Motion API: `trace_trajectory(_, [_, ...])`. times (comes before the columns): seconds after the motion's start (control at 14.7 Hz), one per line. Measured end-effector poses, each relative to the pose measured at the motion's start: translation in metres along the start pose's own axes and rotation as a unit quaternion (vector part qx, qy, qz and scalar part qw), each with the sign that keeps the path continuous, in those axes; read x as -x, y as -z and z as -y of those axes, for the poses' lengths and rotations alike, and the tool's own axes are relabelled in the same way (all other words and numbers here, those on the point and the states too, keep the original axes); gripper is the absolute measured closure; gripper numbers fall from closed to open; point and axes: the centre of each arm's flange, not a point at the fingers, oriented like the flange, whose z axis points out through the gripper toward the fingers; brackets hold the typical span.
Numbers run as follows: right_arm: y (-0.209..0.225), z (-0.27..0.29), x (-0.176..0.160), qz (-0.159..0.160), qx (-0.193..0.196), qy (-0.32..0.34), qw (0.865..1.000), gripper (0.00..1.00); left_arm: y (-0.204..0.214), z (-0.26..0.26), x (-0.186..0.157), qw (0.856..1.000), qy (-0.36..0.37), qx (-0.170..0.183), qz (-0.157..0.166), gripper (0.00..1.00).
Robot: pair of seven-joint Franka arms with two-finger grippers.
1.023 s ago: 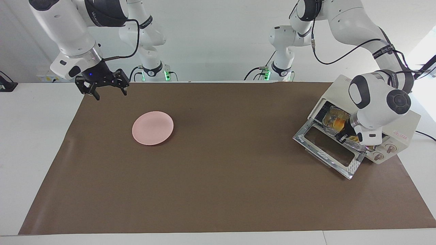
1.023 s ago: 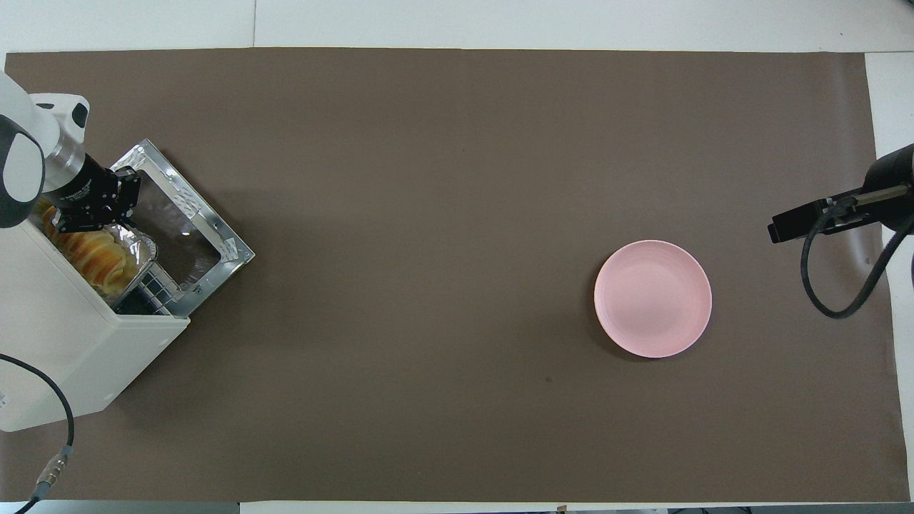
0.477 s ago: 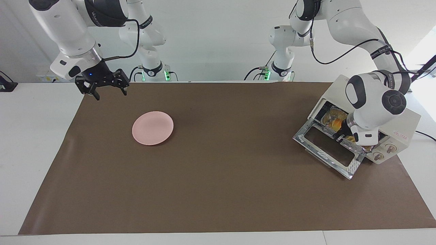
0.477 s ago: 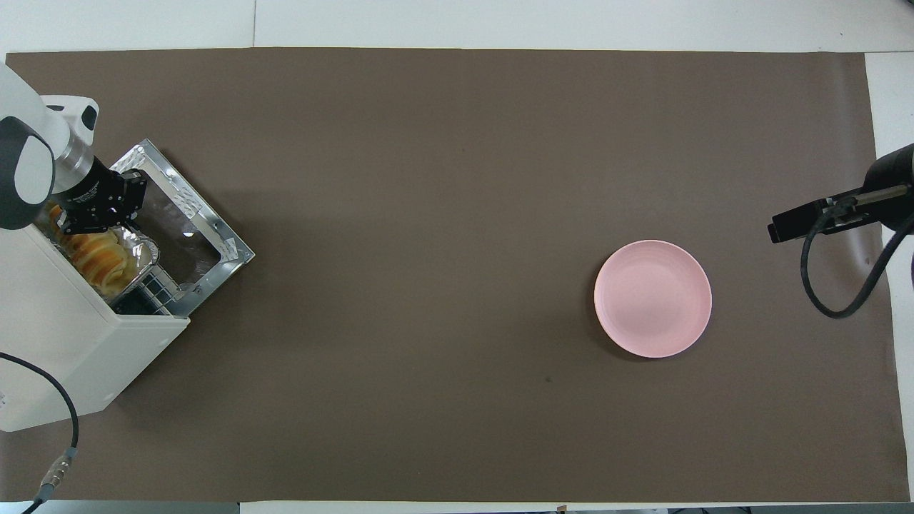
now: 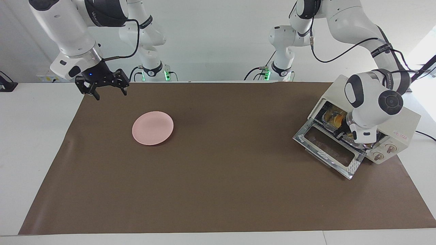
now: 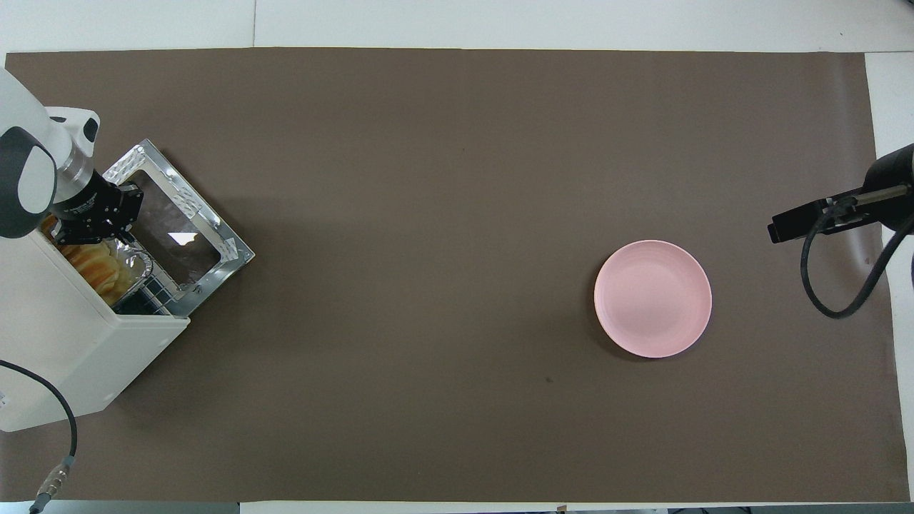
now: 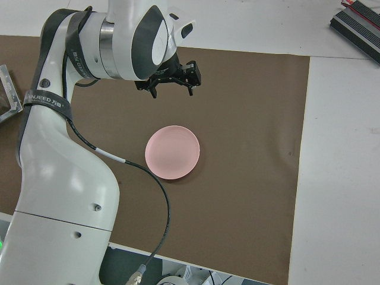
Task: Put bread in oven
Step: 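Open the left gripper inside the oven and draw it back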
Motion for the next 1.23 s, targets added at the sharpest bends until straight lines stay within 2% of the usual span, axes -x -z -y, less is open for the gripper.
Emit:
trace_trajectory(0.2, [0.000, 0.000, 0.000, 0.000, 0.000, 0.000, 1.000, 0.00, -0.005, 0.001, 0.001, 1.000, -0.016, -0.004, 0.004, 0.98])
trace_trajectory(0.34, [0.000, 0.000, 0.000, 0.000, 0.000, 0.000, 1.000, 0.00, -0.005, 0.001, 0.002, 1.000, -0.026, -0.003, 0.003, 0.81])
trace_trajectory(0.61, [0.000, 0.000, 0.000, 0.000, 0.000, 0.000, 1.000, 0.00, 0.000, -0.001, 0.002, 1.000, -0.031, 0.002, -0.003, 0.34])
trace_trajectory(0.82, [0.000, 0.000, 0.000, 0.000, 0.000, 0.000, 1.000, 0.00, 0.026, -0.003, 0.002, 0.999, -0.037, 0.023, -0.033, 0.01])
trace_trajectory(1.02, [0.000, 0.000, 0.000, 0.000, 0.000, 0.000, 1.000, 0.00, 0.076, 0.009, 0.008, 0.995, -0.070, 0.039, -0.057, 0.00])
trace_trajectory(1.23, [0.000, 0.000, 0.000, 0.000, 0.000, 0.000, 1.000, 0.00, 0.113, 0.035, 0.031, 0.986, -0.155, 0.034, -0.048, 0.00])
